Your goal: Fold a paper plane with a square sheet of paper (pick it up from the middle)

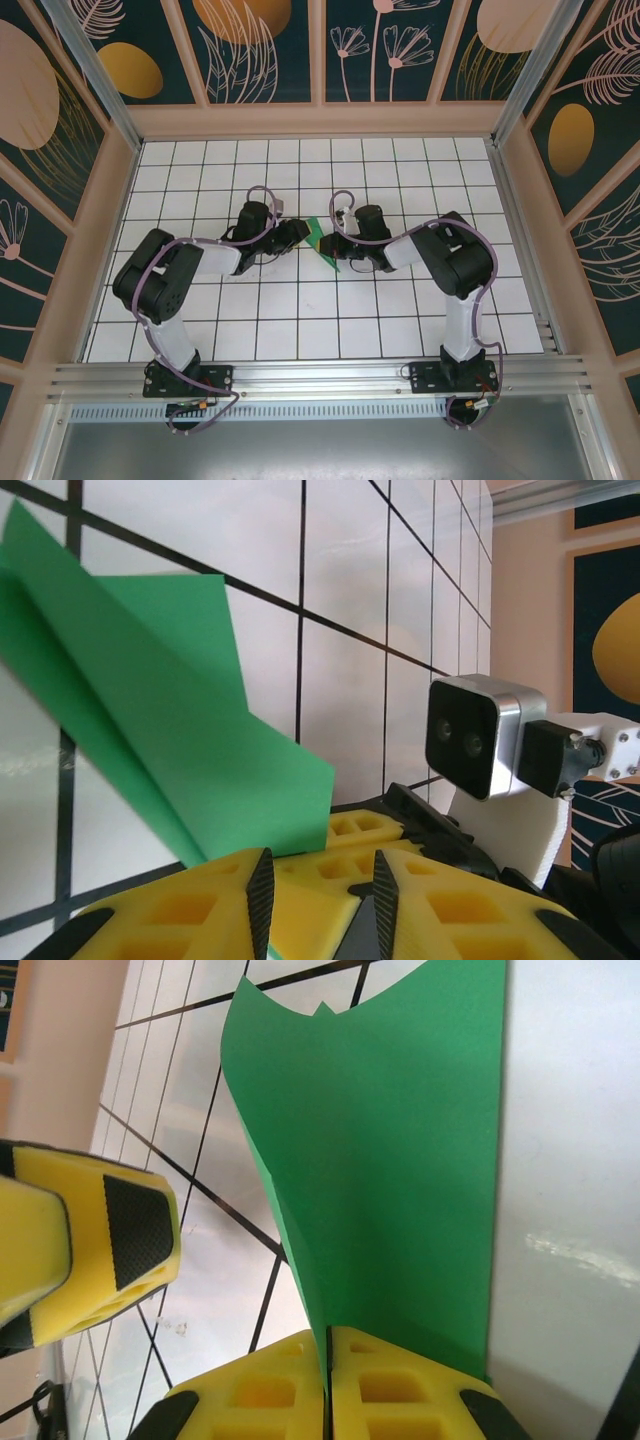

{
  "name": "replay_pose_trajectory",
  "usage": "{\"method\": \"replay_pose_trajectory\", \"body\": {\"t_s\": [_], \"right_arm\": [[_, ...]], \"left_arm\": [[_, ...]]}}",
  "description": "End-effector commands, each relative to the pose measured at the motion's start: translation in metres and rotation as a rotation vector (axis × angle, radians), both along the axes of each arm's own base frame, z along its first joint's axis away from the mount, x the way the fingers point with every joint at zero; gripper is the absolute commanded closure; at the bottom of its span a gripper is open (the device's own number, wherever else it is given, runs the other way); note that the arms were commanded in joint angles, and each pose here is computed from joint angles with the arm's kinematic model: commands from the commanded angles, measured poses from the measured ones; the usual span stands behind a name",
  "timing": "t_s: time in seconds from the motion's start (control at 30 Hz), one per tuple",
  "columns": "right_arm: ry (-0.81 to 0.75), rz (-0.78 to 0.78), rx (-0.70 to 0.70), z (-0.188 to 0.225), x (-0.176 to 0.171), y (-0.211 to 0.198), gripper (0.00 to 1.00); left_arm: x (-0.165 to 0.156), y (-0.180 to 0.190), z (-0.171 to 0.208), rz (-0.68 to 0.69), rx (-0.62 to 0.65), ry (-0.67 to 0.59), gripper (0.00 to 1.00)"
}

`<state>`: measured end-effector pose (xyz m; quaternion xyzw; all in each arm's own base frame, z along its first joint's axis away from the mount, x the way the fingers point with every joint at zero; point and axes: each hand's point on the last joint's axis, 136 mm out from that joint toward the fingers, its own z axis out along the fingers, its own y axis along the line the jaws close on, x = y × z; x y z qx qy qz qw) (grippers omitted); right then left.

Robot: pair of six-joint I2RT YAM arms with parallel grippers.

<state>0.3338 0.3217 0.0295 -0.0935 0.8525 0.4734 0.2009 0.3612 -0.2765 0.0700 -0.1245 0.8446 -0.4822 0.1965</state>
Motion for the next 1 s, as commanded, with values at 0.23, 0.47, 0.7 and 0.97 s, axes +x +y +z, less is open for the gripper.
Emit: {"method": "replay_pose_trajectory", "body": {"t_s": [0.23, 0.47, 0.7, 0.97], "right_arm": [[0.069, -0.013, -0.006, -0.015, 0.006, -0.006, 0.9], [0.078, 0.0, -0.016, -0.018, 0.005, -0.005, 0.89], [0.092, 0.01, -0.017, -0.018, 0.005, -0.003, 0.85], [0.094, 0.018, -0.015, -0.011, 0.004, -0.002, 0.82]], "left_arm": [[0.011, -0.017, 0.001, -0.046, -0.019, -0.035, 0.69], [0.017, -0.019, -0.006, -0.045, -0.008, -0.033, 0.72], [0.018, -0.017, -0.019, -0.035, 0.014, -0.012, 0.76], [0.019, -0.015, -0.028, -0.022, 0.037, 0.005, 0.79]]}}
